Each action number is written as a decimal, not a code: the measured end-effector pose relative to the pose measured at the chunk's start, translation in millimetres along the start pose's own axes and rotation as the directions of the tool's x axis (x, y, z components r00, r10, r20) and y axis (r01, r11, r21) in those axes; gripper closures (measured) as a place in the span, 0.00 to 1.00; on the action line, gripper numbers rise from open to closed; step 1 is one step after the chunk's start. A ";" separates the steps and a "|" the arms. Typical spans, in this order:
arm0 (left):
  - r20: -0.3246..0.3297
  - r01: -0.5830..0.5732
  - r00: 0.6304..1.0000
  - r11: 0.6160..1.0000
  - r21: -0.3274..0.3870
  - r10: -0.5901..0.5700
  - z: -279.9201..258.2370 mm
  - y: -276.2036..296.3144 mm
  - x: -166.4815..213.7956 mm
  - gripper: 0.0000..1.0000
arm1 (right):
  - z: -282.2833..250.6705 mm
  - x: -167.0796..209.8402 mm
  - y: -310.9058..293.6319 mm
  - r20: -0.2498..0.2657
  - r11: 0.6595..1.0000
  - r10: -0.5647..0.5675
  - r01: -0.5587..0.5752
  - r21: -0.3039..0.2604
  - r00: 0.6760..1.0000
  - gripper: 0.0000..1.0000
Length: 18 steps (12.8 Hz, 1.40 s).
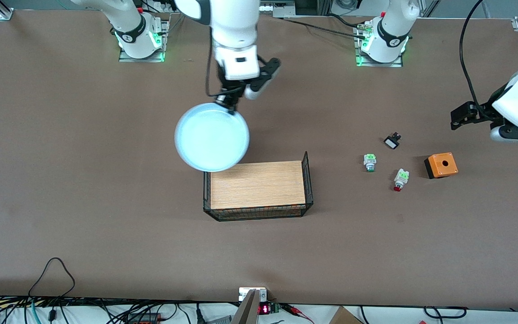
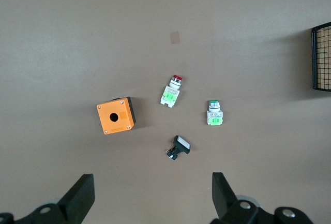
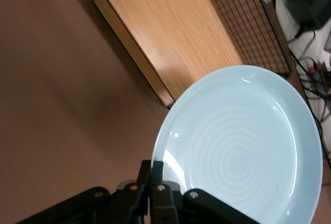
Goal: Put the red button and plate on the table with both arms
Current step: 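Lift the blue plate with the right gripper while the left gripper withdraws, then carry the blue plate away from the tray and lower it to the table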
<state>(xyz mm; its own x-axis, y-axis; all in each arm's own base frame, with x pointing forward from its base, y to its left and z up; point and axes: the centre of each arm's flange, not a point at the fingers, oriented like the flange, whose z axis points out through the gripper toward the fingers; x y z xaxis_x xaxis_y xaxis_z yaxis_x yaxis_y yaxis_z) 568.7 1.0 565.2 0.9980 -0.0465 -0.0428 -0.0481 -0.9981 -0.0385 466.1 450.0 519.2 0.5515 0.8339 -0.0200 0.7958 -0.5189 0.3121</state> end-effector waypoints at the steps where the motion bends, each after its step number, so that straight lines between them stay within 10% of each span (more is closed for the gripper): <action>1: 0.000 0.003 1.000 1.000 -0.001 -0.003 0.1 -1.5 -0.1 0.00 | 4.6 -11.5 19.2 0.047 0.998 0.058 -0.057 -0.019 0.997 0.98; 9: 0.005 -0.014 1.000 1.000 -0.004 0.014 2.0 8.2 0.6 0.00 | 124.9 -89.9 117.2 0.275 0.875 0.484 -0.461 -0.148 0.831 0.98; 18: 0.051 -0.020 0.998 1.000 -0.005 0.020 6.3 12.5 -4.4 0.00 | 277.6 -155.5 98.5 0.218 0.686 0.725 -0.714 -0.141 0.653 0.98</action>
<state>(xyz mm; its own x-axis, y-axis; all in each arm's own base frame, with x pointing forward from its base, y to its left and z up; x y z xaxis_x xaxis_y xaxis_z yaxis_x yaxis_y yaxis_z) 563.5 -11.0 558.7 0.9934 -0.0647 -0.0945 -0.0680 -0.9972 -0.0322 528.0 217.0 289.4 0.9918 0.1274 0.0065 0.1164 -0.9247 0.3625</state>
